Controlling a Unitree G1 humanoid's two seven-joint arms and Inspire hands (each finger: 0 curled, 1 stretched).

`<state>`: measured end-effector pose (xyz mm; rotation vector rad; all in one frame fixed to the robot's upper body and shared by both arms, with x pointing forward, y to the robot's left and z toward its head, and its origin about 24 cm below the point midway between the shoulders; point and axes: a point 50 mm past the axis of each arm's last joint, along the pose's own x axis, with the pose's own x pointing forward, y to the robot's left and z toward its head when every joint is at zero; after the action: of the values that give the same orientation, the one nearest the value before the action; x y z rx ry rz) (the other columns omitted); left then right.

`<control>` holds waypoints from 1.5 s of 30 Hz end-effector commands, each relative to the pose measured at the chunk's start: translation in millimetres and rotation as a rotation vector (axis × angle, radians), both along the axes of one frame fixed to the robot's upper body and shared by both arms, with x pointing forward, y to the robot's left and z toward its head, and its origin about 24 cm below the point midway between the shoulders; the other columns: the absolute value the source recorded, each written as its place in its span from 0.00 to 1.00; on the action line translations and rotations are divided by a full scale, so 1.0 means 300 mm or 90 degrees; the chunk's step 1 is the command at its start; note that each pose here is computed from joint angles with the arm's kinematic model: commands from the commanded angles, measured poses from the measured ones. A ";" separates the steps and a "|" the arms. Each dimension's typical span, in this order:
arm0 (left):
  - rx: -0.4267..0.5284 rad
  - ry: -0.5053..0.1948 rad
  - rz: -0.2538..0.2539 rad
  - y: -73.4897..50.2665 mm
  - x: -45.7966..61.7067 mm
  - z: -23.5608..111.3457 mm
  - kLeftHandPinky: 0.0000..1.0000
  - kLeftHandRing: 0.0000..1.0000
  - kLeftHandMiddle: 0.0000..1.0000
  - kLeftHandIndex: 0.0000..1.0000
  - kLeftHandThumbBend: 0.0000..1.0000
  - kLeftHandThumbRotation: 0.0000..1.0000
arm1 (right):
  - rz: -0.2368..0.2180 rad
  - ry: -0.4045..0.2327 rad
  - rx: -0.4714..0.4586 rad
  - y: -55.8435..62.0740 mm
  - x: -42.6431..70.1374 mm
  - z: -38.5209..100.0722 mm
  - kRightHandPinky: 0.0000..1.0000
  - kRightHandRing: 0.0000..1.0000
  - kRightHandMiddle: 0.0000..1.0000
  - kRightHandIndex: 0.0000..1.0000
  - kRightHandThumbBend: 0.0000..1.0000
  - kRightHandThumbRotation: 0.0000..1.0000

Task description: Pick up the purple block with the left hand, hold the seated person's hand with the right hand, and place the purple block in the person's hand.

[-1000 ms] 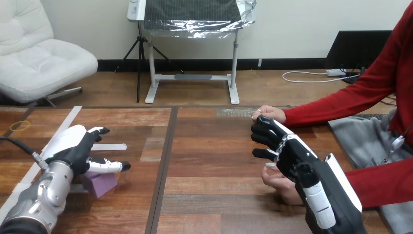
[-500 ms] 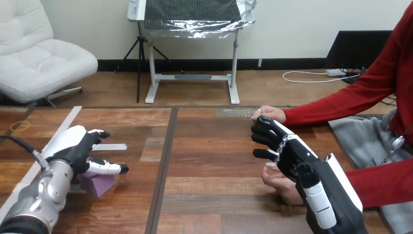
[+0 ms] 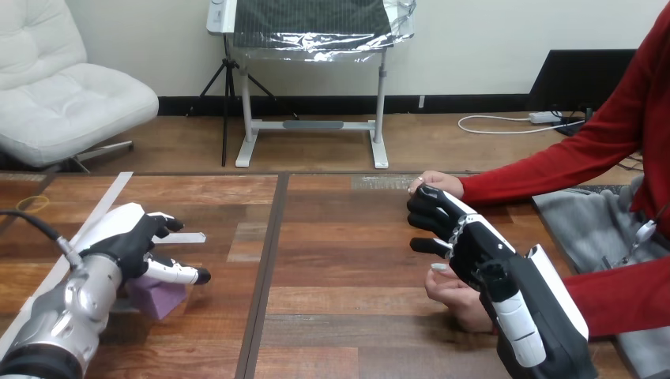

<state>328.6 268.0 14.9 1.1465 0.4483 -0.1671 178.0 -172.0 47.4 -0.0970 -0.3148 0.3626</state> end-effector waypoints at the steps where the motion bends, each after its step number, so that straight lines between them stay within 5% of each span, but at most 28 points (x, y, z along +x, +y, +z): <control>1: 0.029 -0.034 -0.020 -0.002 0.046 0.085 0.70 0.84 0.86 0.83 0.80 0.31 | 0.008 -0.073 0.009 0.009 0.043 0.070 0.82 0.89 0.89 0.89 0.77 1.00; 31: 0.080 0.054 -0.030 -0.030 0.060 0.132 0.70 0.84 0.87 0.82 0.77 0.27 | 0.001 -0.073 0.012 0.006 0.039 0.070 0.81 0.88 0.89 0.90 0.78 1.00; 45: 0.128 0.088 -0.034 -0.046 0.058 0.164 0.61 0.80 0.85 0.80 0.78 0.27 | -0.001 -0.074 0.015 0.007 0.040 0.070 0.82 0.89 0.89 0.89 0.78 1.00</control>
<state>335.4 256.7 35.4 1.2658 0.6485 -0.2813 179.0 -172.0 48.2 -0.0980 -0.3197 0.3602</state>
